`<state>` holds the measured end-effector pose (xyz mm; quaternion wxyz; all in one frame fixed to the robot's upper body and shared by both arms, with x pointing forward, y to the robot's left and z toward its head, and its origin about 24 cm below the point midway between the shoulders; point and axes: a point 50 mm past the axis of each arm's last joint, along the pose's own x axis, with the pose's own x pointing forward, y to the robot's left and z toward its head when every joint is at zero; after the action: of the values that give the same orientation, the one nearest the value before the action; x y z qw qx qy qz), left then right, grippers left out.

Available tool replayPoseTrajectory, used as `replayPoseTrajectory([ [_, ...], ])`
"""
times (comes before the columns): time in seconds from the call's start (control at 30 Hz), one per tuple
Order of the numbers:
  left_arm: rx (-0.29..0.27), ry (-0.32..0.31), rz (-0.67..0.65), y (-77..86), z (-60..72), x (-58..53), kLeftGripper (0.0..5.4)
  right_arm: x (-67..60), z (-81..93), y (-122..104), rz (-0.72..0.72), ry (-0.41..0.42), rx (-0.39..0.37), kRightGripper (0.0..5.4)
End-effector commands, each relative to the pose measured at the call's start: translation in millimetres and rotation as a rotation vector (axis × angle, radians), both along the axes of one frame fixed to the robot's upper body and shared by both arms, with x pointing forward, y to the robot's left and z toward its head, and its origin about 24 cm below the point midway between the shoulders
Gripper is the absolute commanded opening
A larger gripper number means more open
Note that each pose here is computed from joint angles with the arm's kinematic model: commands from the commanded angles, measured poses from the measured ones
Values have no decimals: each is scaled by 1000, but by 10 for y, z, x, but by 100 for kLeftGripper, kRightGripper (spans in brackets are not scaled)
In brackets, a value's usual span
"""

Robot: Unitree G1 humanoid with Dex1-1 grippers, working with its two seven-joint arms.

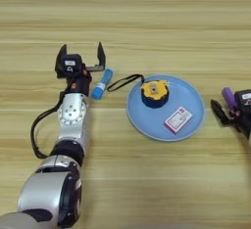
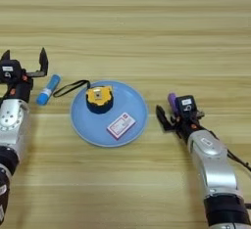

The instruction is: Move the objects on the table

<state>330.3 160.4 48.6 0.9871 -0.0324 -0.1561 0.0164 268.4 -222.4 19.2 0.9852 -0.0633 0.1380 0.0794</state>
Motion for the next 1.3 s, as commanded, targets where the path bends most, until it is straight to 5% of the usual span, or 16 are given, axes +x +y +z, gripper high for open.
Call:
replayPoseTrajectory([
  [0.03,1,11,-2,-4,-12,2,540,11,-5,-54,-16,12,-6,343],
  [0.3,1,12,-3,-10,-12,5,540,25,9,-59,-41,6,66,237],
  [0.57,2,13,-3,-8,-12,6,540,30,43,-6,-50,52,374,156],
  [0.9,2,15,-5,-14,-14,6,540,16,98,88,-18,102,612,78],
  [1.17,2,15,-5,-15,-15,7,540,32,91,43,-56,130,712,78],
  [1.3,2,15,-5,-11,-15,6,540,34,68,-18,-79,108,625,78],
])
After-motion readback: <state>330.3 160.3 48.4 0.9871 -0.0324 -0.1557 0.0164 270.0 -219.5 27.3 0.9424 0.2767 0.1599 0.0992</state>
